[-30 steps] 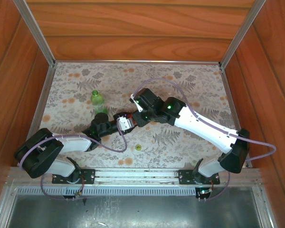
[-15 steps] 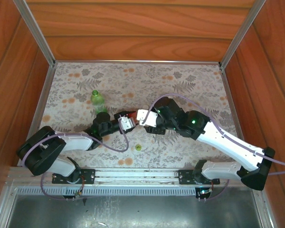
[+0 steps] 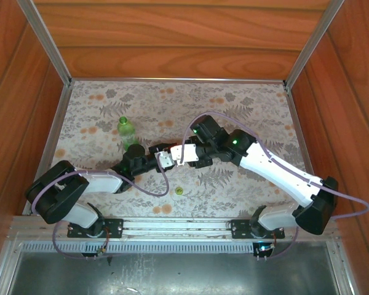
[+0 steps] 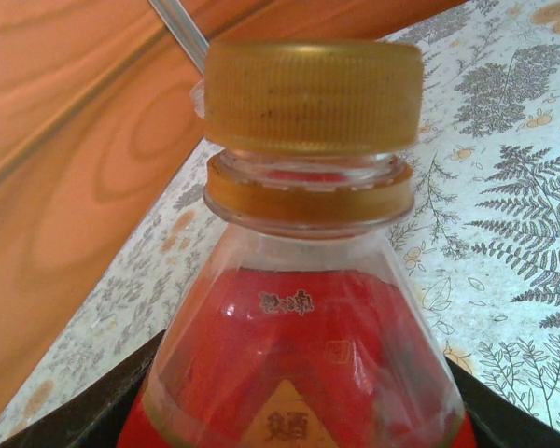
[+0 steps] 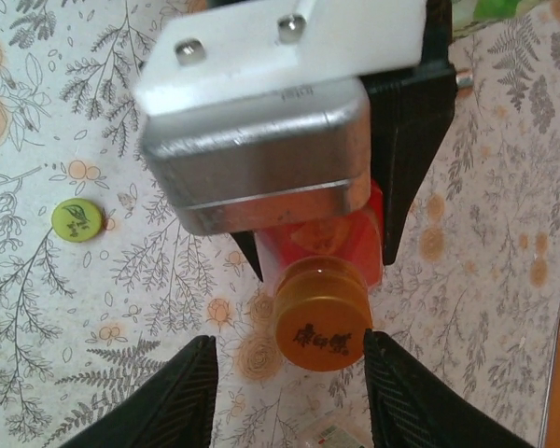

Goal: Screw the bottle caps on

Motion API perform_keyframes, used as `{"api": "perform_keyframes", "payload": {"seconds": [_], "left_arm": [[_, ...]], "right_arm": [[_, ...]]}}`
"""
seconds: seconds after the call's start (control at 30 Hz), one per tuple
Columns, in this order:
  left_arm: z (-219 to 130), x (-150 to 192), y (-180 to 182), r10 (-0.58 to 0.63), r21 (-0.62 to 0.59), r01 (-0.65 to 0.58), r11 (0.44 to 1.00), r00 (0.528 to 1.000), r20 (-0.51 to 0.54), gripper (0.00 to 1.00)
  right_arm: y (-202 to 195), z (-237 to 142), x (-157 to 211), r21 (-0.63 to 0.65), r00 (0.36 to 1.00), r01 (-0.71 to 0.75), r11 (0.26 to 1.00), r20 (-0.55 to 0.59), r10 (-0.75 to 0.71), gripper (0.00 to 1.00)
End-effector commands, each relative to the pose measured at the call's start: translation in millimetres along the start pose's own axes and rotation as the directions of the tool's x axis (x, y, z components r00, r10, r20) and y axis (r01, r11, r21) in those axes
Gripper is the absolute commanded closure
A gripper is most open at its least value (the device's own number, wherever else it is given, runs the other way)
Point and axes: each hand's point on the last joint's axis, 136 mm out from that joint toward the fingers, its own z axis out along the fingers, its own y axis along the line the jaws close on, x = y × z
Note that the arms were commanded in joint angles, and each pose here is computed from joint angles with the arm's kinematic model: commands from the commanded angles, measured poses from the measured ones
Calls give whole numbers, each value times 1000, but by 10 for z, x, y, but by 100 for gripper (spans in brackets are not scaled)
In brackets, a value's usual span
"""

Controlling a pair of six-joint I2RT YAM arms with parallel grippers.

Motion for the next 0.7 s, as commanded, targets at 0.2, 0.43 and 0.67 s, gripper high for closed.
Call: {"api": "perform_keyframes", "payload": {"seconds": [0.2,0.43,0.67], "left_arm": [[-41,229,-303,-82,112,91,990,993,-82,42],[-46,198,-302,-89,116,97,988,993,-72,42],[-51,207,-306,-97,115,106,988,992,-75,42]], "right_arm": [[-14,15,-18,-9,997,69,998,26,-68,57],[-26,90,-20,-19,998,64,998,24,-64,57],[-93,165,36,-7,999,39,999,-18,-39,63]]}}
